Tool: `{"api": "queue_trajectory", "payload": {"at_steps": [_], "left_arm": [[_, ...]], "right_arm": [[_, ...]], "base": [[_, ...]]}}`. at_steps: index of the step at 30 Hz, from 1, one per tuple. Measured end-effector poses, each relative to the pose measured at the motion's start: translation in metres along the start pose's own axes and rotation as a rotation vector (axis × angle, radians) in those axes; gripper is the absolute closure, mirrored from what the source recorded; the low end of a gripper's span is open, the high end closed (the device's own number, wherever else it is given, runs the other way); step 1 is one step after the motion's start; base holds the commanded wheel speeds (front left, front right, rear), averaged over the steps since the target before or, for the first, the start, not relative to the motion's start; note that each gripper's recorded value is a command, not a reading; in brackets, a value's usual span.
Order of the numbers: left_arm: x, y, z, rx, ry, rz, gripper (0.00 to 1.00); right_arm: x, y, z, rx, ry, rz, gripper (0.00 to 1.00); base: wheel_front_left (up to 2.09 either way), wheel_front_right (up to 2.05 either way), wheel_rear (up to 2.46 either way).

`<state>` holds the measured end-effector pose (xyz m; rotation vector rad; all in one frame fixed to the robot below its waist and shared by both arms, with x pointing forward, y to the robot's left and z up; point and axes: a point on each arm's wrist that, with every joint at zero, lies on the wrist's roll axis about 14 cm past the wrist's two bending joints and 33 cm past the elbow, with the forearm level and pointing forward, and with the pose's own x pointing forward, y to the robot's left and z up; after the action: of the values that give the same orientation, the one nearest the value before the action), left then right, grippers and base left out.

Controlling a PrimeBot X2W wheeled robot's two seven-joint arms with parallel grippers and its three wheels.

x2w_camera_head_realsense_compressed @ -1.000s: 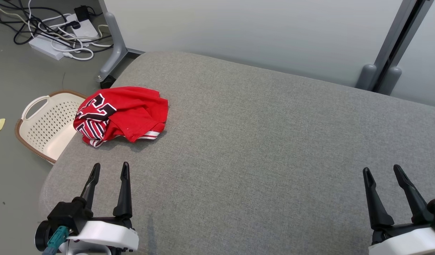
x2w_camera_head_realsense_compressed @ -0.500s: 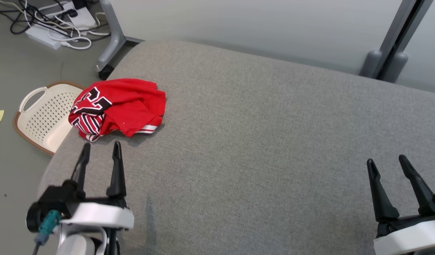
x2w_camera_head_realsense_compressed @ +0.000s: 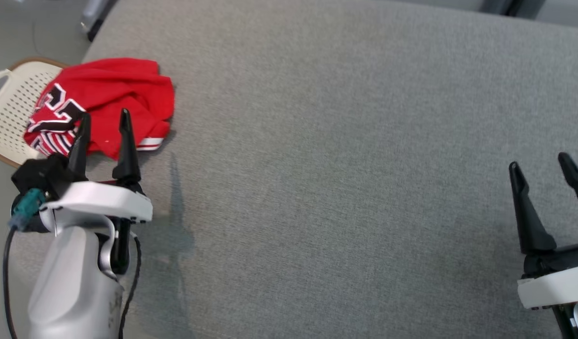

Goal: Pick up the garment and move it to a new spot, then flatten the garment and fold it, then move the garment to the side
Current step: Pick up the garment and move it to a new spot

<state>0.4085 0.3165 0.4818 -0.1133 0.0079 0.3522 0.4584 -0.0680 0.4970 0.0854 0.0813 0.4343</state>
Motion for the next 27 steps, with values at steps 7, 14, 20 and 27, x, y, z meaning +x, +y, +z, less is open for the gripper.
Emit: {"api": "queue_trajectory", "payload": {"at_steps": [7,14,20,27], "left_arm": [[0.031,0.001,-0.091,0.026,0.286,-0.004,0.00],[0.035,0.006,-0.144,0.048,0.472,0.024,0.29],[0.044,0.007,-0.142,0.067,0.462,0.018,1.00],[0.046,0.011,-0.100,0.089,0.316,0.014,1.00]], "right_arm": [[0.012,-0.026,-0.033,0.010,0.062,-0.050,0.00],[0.014,-0.041,-0.053,0.017,0.096,-0.084,0.00],[0.012,-0.045,-0.053,0.015,0.086,-0.103,0.00],[-0.001,-0.042,-0.033,0.007,0.030,-0.114,0.00]], "base": [[0.00,0.00,0.00],[0.00,0.00,0.00],[0.00,0.00,0.00],[0.00,0.00,0.00]]}}
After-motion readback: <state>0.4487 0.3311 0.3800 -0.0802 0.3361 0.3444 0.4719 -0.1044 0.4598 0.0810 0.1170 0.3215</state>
